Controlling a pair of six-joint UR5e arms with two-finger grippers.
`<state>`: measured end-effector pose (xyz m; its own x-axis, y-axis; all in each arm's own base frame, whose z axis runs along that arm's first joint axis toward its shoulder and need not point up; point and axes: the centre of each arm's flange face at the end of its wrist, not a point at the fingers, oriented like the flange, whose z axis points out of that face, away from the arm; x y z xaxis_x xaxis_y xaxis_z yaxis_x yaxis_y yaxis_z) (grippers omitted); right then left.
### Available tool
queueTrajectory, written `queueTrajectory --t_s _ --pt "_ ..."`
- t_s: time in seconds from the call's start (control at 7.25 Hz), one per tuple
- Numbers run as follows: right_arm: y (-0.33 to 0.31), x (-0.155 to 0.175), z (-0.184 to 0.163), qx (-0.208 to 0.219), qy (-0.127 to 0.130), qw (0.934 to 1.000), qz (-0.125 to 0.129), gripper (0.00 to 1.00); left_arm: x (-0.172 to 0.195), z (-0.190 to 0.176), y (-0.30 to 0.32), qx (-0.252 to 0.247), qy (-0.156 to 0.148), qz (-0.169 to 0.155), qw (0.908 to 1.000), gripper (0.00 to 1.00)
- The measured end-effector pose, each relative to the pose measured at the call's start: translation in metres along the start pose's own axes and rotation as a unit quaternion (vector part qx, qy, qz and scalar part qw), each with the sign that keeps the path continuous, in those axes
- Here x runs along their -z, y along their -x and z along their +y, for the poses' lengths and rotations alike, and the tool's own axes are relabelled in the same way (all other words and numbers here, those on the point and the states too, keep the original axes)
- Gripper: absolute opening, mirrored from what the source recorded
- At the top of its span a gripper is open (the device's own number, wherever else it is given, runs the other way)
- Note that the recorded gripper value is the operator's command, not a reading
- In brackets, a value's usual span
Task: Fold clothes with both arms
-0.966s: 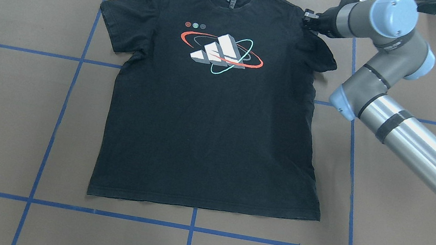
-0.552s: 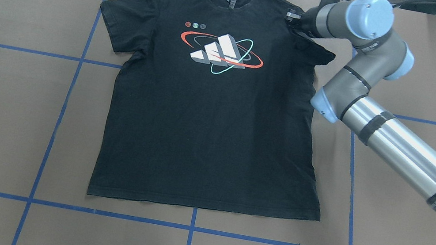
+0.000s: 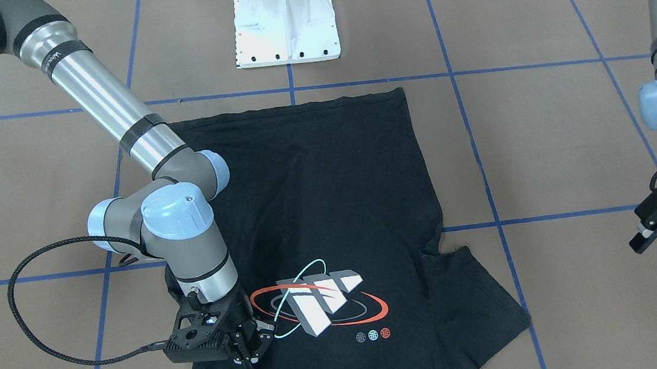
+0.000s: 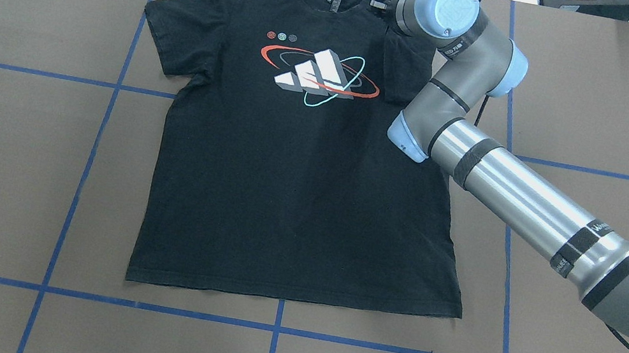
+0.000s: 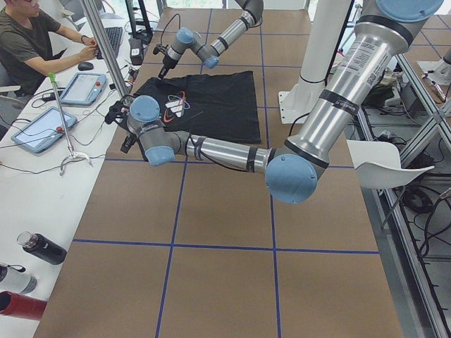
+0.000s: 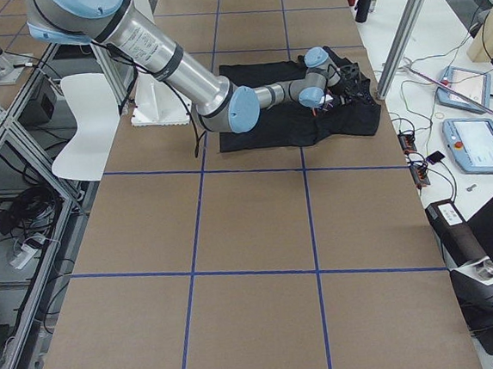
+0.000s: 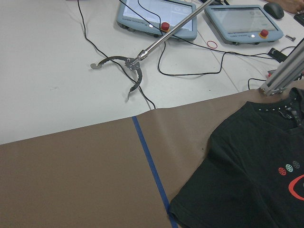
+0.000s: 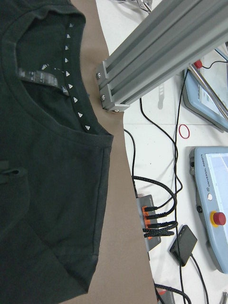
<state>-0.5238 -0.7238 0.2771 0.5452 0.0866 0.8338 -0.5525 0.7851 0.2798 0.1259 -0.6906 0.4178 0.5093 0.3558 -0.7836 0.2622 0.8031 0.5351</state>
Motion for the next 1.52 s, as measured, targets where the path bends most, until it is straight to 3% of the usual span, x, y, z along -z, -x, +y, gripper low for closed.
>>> queueTrajectory --t_s 0.14,0.28,0.83,1.1,1.52 --pt "0.0 -0.002 -0.001 0.0 -0.004 1.0 0.004 0.35 0.001 0.0 -0.001 -0.001 -0.001 0.001 1.0 1.0" --pt "0.004 -0.001 0.0 0.0 -0.005 1.0 0.003 0.97 0.001 0.0 -0.001 -0.001 -0.001 0.001 1.0 1.0" --pt "0.024 0.001 0.015 0.005 -0.009 0.9999 -0.004 0.99 0.001 0.0 -0.001 0.0 -0.001 0.0 1.0 1.0" --pt "0.037 0.011 0.009 -0.018 -0.007 0.9996 -0.02 0.99 0.0 -0.001 -0.005 0.013 0.0 0.002 0.9999 1.0" --pt "0.03 0.052 -0.045 -0.061 0.04 0.9961 -0.049 0.99 -0.049 0.013 -0.063 0.07 0.001 0.007 0.9975 1.0"
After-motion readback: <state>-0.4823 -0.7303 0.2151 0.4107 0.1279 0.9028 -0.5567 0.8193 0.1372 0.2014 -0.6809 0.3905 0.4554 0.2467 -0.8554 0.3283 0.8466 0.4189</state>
